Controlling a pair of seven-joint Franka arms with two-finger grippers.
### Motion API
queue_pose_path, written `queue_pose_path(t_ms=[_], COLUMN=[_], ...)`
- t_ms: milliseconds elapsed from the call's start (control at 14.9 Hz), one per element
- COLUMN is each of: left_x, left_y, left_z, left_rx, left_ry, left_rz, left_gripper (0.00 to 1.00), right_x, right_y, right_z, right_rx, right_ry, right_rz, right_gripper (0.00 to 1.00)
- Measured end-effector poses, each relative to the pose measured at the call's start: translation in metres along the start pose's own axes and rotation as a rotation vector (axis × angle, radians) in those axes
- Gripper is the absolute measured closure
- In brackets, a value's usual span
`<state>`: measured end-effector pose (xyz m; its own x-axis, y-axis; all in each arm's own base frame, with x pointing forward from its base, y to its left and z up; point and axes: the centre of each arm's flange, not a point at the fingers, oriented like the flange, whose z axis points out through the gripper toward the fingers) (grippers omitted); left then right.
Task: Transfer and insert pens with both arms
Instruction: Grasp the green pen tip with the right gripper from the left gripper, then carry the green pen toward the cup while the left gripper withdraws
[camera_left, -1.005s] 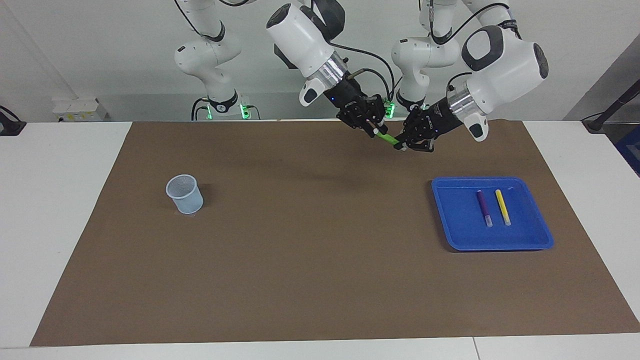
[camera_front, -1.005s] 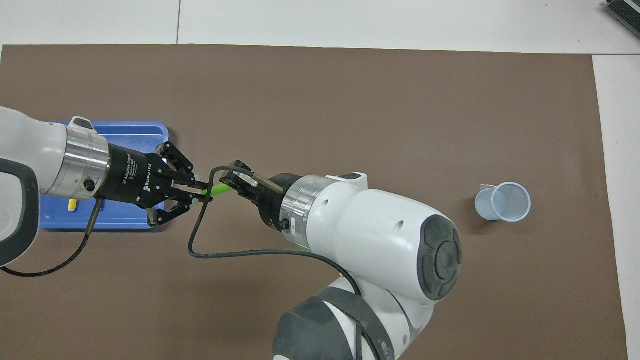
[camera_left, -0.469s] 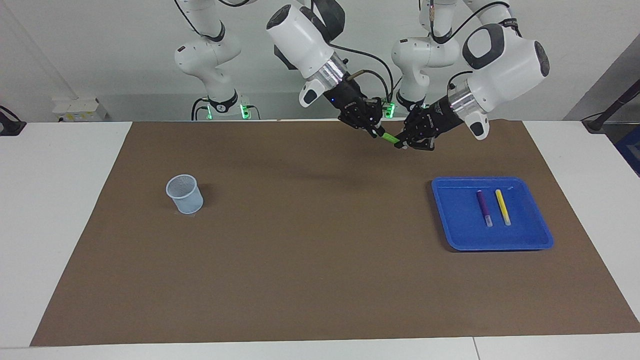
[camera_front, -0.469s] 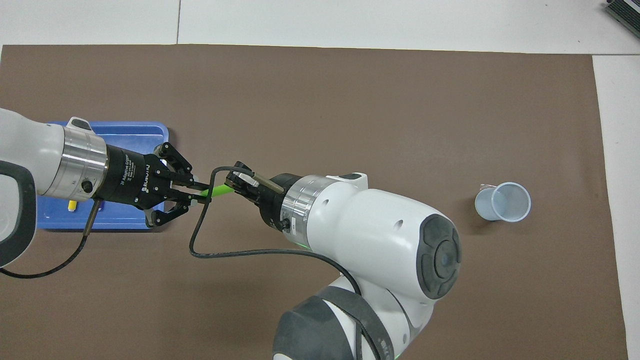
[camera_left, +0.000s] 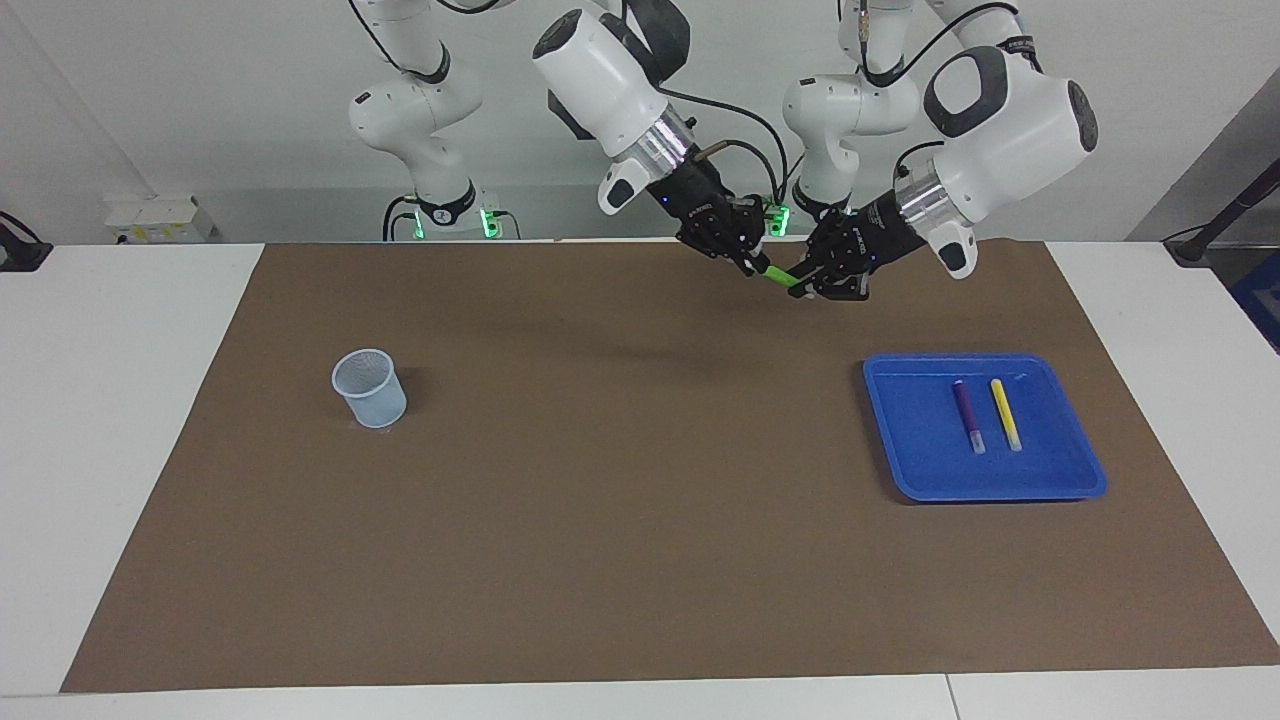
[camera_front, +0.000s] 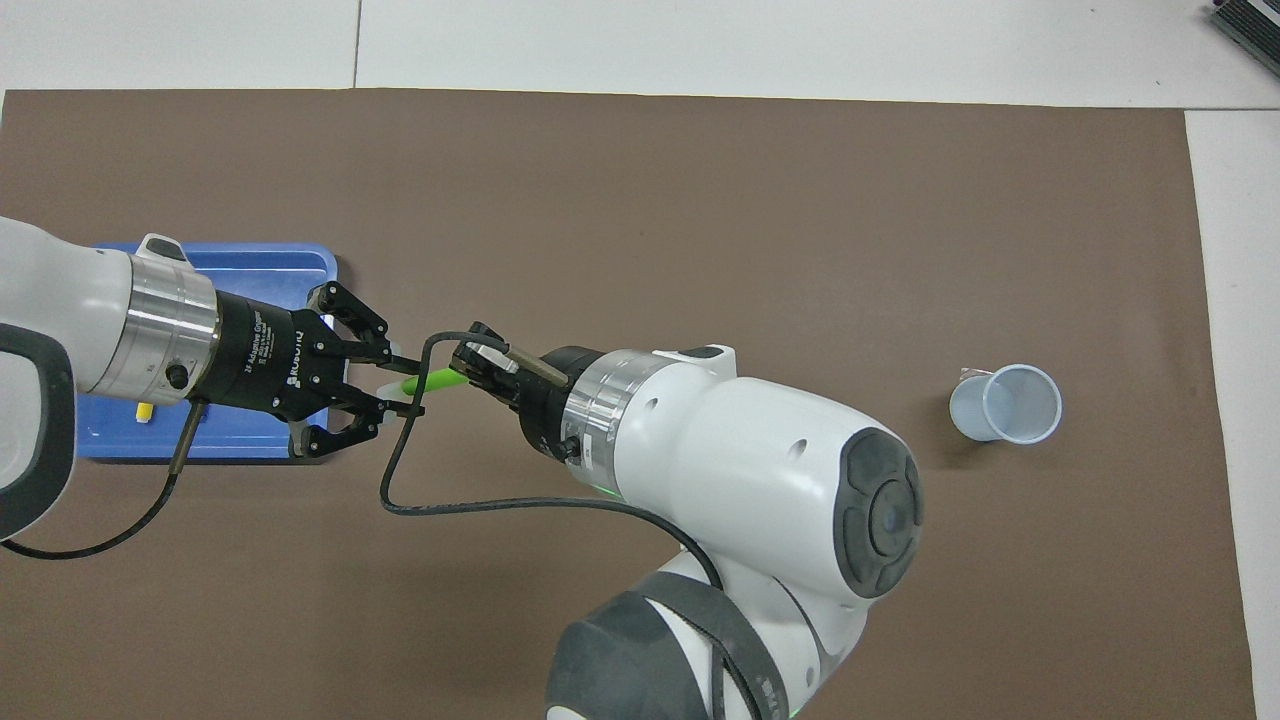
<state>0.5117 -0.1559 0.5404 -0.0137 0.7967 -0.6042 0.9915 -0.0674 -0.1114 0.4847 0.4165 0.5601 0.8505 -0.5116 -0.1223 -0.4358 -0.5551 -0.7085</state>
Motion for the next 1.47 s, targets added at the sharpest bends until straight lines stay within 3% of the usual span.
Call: queue_pose_path(t_ms=[134, 201, 536, 737, 1072, 1273, 1474], left_x=[-0.004, -0.005, -0.006, 0.007, 0.038, 0.069, 0.108], left_y=[-0.003, -0.005, -0.007, -0.010, -0.015, -0.013, -0.011], left_z=[-0.004, -0.006, -0.010, -0.006, -0.006, -0.027, -0.055], left_rx=[-0.008, -0.013, -0.020, -0.004, 0.108, 0.182, 0.244], left_ry=[0.000, 0.000, 0.001, 0.035, 0.232, 0.320, 0.370], left_rz=[0.008, 0.011, 0.085, 0.316, 0.800, 1.069, 1.274], left_gripper=[0.35, 0.30, 0.30, 0.30, 0.30, 0.30, 0.33], right_x=[0.000, 0.002, 0.023, 0.049, 0.104, 0.149, 0.175], right_y=[0.000, 0.000, 0.011, 0.027, 0.064, 0.097, 0.123], right_z=[0.000, -0.001, -0.003, -0.009, -0.037, -0.067, -0.090], right_rx=[0.000, 0.000, -0.054, -0.134, -0.258, -0.351, -0.496], right_ry=[0.000, 0.002, -0.016, -0.070, -0.184, -0.231, -0.276], right_rz=[0.000, 0.002, -0.084, -0.186, -0.355, -0.490, -0.675], right_gripper=[0.82, 0.82, 0.82, 0.82, 0.82, 0.82, 0.82])
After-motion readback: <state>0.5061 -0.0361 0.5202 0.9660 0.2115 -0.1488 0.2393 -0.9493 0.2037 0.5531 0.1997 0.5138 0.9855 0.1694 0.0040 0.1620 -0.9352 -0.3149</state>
